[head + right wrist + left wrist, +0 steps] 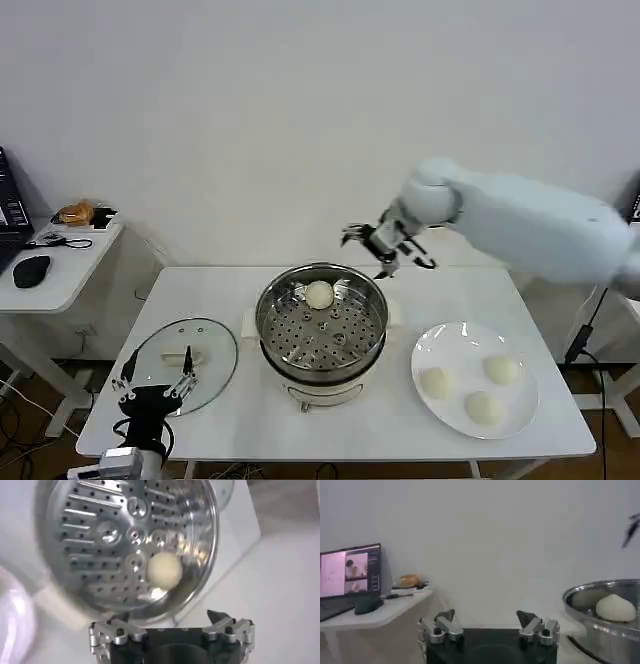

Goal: Take steamed baozi put them in steamer then cover it.

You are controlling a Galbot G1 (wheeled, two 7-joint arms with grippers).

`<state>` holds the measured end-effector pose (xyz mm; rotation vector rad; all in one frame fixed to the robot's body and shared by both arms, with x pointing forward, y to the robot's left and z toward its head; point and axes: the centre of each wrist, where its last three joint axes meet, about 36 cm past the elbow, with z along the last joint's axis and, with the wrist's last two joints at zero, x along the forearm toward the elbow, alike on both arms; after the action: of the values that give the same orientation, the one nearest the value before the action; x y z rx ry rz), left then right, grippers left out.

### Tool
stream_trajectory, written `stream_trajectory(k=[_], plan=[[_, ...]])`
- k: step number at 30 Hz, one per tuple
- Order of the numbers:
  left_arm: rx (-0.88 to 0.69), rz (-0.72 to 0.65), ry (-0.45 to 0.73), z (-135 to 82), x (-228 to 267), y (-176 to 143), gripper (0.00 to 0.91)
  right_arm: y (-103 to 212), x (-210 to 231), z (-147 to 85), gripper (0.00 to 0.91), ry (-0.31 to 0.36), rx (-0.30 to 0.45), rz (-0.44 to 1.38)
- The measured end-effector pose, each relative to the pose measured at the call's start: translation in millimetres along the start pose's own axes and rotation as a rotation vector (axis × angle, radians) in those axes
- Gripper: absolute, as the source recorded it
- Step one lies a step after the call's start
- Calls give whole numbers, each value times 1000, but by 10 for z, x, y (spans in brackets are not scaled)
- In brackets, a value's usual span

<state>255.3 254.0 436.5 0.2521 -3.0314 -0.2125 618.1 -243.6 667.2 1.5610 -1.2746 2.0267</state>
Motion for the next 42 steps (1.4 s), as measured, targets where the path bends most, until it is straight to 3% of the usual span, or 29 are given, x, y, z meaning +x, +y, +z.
stream_trajectory(k=[11, 20, 29, 42], plan=[[-8, -9, 2, -13, -64, 67, 907, 1125, -111, 176, 907, -4, -260, -82], [-7, -15, 16, 31, -75, 71, 907, 1752, -405, 85, 907, -14, -372, -169], [-4, -18, 22, 41, -63, 65, 907, 2067, -708, 35, 907, -16, -422, -217], [-7, -28, 26, 57, -70, 99, 907, 2116, -1116, 82, 907, 0, -451, -235]])
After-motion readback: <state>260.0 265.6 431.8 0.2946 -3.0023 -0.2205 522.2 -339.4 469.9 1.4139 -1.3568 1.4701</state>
